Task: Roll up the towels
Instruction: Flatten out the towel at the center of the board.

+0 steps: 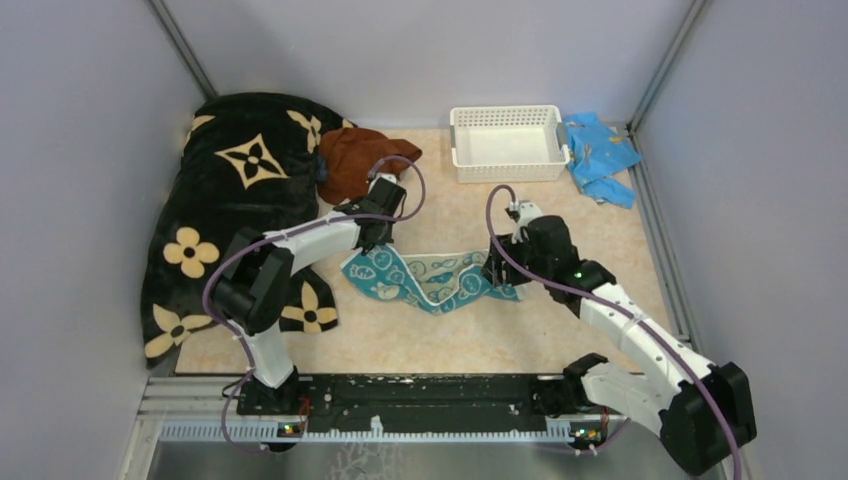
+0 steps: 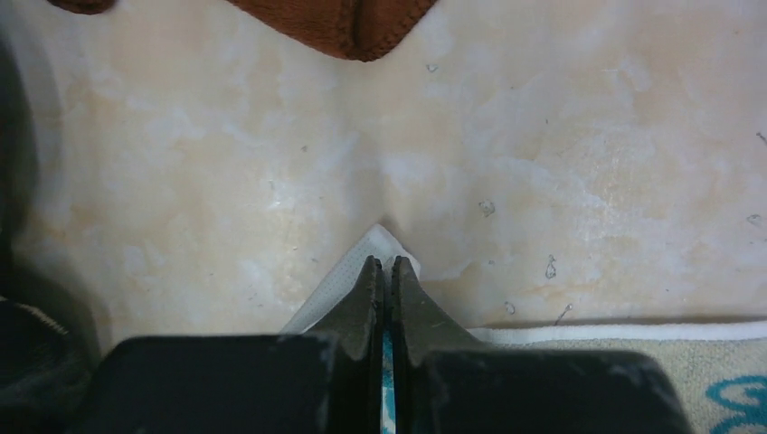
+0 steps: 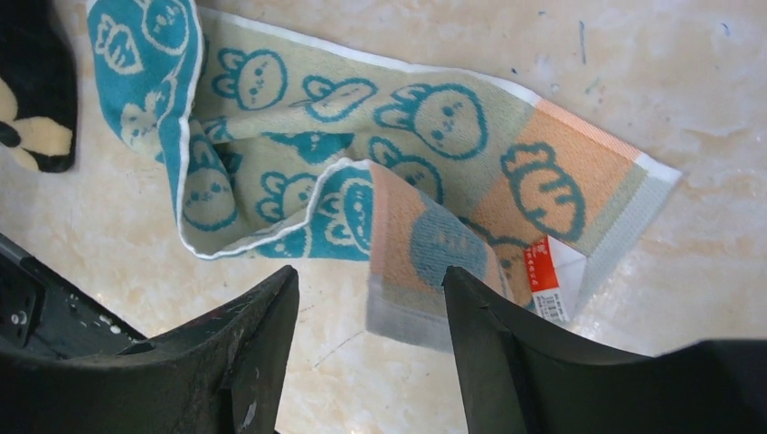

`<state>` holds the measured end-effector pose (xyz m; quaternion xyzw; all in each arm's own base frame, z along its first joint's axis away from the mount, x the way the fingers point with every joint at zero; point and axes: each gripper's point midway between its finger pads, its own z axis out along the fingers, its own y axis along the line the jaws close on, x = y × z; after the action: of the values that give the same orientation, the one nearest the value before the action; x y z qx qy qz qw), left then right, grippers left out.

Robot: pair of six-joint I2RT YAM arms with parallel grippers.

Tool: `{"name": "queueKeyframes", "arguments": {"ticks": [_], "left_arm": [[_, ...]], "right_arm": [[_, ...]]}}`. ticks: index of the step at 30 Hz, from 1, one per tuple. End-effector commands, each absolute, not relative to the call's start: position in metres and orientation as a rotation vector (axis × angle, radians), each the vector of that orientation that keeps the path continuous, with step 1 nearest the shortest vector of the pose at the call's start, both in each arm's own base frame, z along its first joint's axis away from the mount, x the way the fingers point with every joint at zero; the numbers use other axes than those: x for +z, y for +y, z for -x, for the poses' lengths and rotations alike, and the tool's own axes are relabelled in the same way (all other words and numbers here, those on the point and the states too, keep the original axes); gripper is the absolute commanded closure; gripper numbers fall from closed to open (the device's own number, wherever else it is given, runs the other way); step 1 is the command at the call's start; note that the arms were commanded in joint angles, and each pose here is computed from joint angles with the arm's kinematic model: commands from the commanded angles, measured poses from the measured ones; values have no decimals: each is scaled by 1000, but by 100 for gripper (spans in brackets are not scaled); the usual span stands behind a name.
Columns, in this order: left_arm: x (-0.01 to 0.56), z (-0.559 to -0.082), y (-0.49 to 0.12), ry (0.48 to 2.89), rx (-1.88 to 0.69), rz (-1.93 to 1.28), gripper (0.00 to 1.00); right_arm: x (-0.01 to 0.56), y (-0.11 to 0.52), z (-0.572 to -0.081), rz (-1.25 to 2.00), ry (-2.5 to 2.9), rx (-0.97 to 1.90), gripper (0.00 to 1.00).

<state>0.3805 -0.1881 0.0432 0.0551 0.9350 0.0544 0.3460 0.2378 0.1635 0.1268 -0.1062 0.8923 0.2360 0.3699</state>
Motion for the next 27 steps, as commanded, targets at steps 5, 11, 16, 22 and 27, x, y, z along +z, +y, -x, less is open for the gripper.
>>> {"name": "queueKeyframes", "arguments": {"ticks": [5, 11, 16, 22, 27], "left_arm": [[79, -383, -184, 2347, 15, -67, 100], [100, -385, -176, 2302, -24, -33, 100], [125, -387, -170, 2250, -55, -5, 100], [189, -396, -157, 2109, -82, 47, 100], [258, -385, -134, 1928, -99, 132, 100]], "right_arm": [[130, 179, -257, 431, 2287, 355, 43], [122, 158, -260, 402, 2323, 153, 75], [140, 149, -261, 368, 2280, 118, 100], [205, 123, -273, 286, 2113, 3, 100], [262, 113, -269, 263, 1964, 25, 100]]}}
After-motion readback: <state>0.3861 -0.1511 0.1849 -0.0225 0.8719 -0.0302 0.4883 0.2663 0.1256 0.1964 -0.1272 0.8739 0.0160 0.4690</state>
